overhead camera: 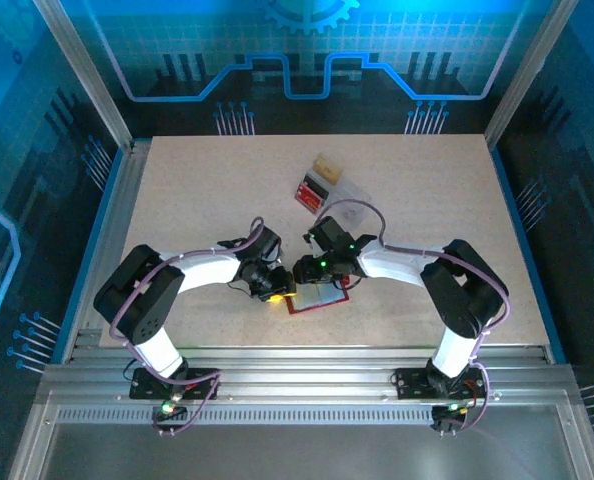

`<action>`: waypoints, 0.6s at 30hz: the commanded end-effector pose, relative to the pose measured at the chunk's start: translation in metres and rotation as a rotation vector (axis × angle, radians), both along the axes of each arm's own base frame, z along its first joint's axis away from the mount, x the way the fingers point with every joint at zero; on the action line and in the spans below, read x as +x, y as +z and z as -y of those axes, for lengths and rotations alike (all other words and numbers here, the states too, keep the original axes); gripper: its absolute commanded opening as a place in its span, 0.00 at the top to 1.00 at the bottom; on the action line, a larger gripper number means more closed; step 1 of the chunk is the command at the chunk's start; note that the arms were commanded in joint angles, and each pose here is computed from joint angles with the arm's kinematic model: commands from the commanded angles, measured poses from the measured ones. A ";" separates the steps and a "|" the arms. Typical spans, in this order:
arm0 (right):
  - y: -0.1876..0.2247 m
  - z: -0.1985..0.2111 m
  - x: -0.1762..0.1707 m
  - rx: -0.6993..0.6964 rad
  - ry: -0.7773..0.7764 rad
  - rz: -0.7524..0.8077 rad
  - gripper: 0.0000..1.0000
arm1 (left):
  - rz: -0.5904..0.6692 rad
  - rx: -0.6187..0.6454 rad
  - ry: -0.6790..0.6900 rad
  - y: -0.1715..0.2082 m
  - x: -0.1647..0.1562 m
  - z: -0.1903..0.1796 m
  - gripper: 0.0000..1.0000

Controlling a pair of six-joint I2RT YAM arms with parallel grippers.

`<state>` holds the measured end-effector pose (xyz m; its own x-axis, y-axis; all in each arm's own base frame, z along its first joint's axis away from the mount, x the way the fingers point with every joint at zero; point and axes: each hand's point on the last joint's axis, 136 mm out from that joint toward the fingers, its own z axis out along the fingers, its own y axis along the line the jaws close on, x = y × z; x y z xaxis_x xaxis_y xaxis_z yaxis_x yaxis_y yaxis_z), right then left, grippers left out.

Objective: Put the credit cards into the card holder
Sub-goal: Flip over the card slot in the card holder.

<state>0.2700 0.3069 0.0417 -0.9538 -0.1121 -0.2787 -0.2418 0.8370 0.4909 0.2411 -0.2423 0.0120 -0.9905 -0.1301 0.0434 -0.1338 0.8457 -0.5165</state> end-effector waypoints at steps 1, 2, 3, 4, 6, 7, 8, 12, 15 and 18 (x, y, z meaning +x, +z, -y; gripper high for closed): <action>-0.019 -0.007 -0.020 0.038 0.020 -0.081 0.55 | -0.042 -0.035 -0.047 -0.025 -0.017 0.010 0.61; -0.020 -0.008 -0.020 0.046 0.017 -0.082 0.53 | -0.033 -0.040 -0.049 -0.022 -0.016 0.011 0.60; -0.021 -0.009 -0.020 0.055 0.014 -0.087 0.53 | -0.023 -0.047 -0.051 -0.018 -0.015 0.011 0.60; -0.022 -0.010 -0.020 0.061 0.011 -0.092 0.53 | -0.016 -0.053 -0.053 -0.014 -0.015 0.011 0.59; -0.024 -0.013 -0.019 0.071 0.008 -0.100 0.52 | 0.002 -0.056 -0.054 -0.007 -0.015 0.010 0.58; -0.025 -0.014 -0.019 0.073 0.004 -0.102 0.51 | 0.012 -0.056 -0.055 -0.004 -0.015 0.009 0.57; -0.025 -0.015 -0.018 0.079 0.000 -0.103 0.51 | 0.020 -0.054 -0.055 -0.001 -0.015 0.008 0.56; -0.030 -0.016 -0.016 0.084 -0.011 -0.118 0.48 | 0.043 -0.061 -0.051 0.007 -0.017 0.005 0.54; -0.031 -0.017 -0.017 0.086 -0.010 -0.125 0.45 | 0.067 -0.080 -0.048 0.015 -0.018 0.006 0.52; -0.032 -0.017 -0.017 0.088 -0.010 -0.128 0.44 | 0.095 -0.099 -0.054 0.027 -0.018 0.009 0.48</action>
<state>0.2693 0.3142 0.0425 -0.9744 -0.0488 -0.2193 -0.1735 0.7836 0.5966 0.2390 -0.2321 0.0200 -0.9812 -0.1929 -0.0112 -0.1563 0.8266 -0.5407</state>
